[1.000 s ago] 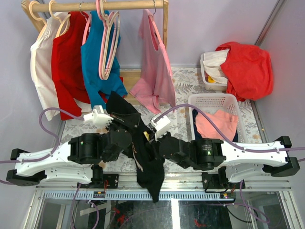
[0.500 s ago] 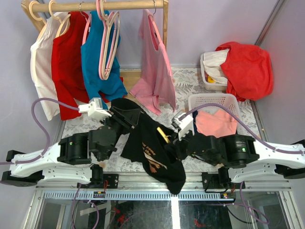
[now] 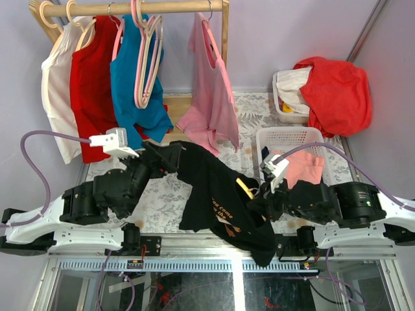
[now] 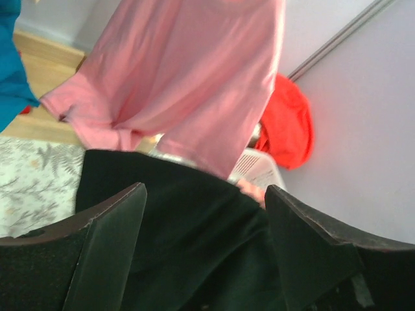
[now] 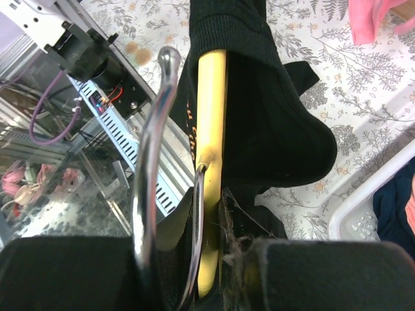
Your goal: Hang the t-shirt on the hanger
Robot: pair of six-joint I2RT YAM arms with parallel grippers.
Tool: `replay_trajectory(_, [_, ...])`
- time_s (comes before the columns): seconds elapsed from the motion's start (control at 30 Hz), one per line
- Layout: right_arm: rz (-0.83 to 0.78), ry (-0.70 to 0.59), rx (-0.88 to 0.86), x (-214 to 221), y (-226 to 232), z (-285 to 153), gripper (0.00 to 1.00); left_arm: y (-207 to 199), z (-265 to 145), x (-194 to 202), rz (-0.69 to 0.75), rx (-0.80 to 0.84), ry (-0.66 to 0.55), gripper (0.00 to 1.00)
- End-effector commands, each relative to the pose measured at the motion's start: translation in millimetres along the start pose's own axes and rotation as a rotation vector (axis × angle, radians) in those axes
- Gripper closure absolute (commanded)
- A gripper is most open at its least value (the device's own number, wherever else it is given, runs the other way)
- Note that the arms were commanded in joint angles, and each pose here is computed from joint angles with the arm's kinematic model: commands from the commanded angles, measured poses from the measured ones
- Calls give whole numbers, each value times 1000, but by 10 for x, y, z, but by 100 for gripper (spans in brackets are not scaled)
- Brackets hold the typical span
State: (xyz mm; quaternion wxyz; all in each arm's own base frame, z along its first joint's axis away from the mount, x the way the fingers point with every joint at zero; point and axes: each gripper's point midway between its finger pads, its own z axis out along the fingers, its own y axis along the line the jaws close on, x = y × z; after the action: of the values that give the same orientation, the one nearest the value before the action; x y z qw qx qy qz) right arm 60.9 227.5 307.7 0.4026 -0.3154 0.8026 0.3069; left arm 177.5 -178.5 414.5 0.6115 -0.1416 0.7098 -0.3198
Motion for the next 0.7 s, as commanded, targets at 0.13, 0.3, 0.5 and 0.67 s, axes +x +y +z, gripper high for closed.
replay_trajectory(0.13, [60,-34,-157,29,52,-333,100,271,-108,232,148,118,32,21])
replay_trajectory(0.3, [89,-63,-220,-45,72,-529,100,265,-60,497,222,149,66,13])
replay_trajectory(0.5, [99,-88,-269,-173,126,-682,100,76,-41,697,242,272,66,3])
replay_trajectory(0.67, [99,-113,-289,-279,139,-786,100,113,19,785,293,237,73,0])
